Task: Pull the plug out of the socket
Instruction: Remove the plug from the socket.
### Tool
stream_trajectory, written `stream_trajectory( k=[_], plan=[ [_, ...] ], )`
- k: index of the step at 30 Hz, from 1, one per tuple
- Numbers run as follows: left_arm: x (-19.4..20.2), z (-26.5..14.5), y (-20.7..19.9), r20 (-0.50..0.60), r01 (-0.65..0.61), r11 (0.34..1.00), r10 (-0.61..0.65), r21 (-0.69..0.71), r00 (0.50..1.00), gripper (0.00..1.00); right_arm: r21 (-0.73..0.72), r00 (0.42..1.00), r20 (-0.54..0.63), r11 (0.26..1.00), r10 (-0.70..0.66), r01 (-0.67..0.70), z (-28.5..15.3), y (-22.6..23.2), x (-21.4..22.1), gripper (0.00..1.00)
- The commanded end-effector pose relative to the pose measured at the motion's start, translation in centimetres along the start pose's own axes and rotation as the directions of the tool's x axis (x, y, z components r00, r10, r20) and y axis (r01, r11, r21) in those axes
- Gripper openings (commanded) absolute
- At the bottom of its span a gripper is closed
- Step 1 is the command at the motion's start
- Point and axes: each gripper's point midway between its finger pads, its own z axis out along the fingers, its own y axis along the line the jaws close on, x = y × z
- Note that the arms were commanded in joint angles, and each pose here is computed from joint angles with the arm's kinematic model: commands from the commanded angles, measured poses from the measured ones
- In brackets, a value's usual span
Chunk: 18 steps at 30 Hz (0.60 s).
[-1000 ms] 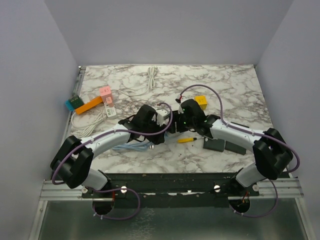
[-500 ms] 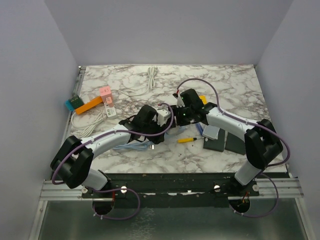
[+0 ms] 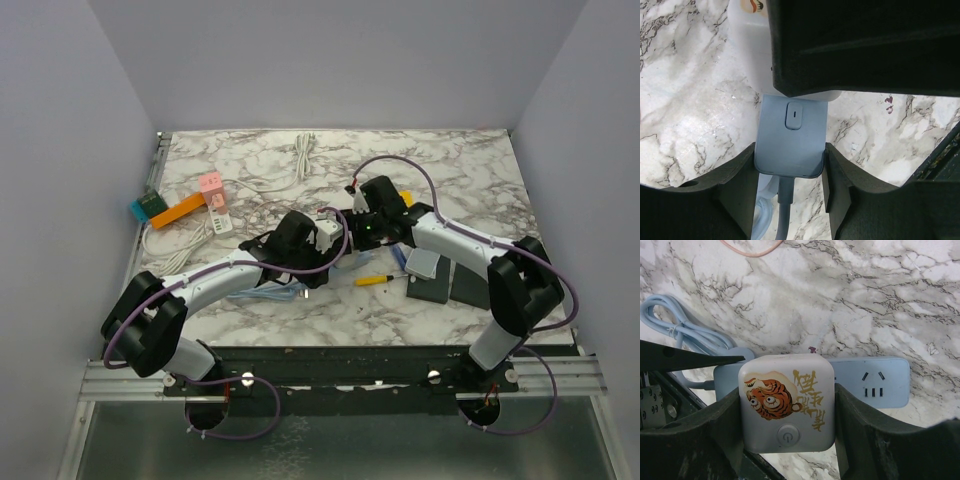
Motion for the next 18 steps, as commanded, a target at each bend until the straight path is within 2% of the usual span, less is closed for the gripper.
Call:
stream_trajectory(
  k=[1,10,18],
  plan=[
    [-0.2,-0.2,-1.1,0.0,0.024,0.998,-0.024,0.06,1.0,0.0,0.129,0.999,-0.002,0.991,0.042,-0.041,0.8,-2.1,1.6,0.0],
    [-0.9,-0.6,0.2,0.032,0.111,0.99,-0.114,0.084,0.993,0.0,0.157,0.997,0.055,0.985,0.061,-0.069,0.6,-0.1,2.9,0.0],
    [-1.1,-0.7,0.4,0.043,0.133,0.986,-0.138,0.103,0.989,0.0,0.172,0.993,0.1,0.982,0.06,-0.077,-0.3,0.9,2.4,0.0]
  ],
)
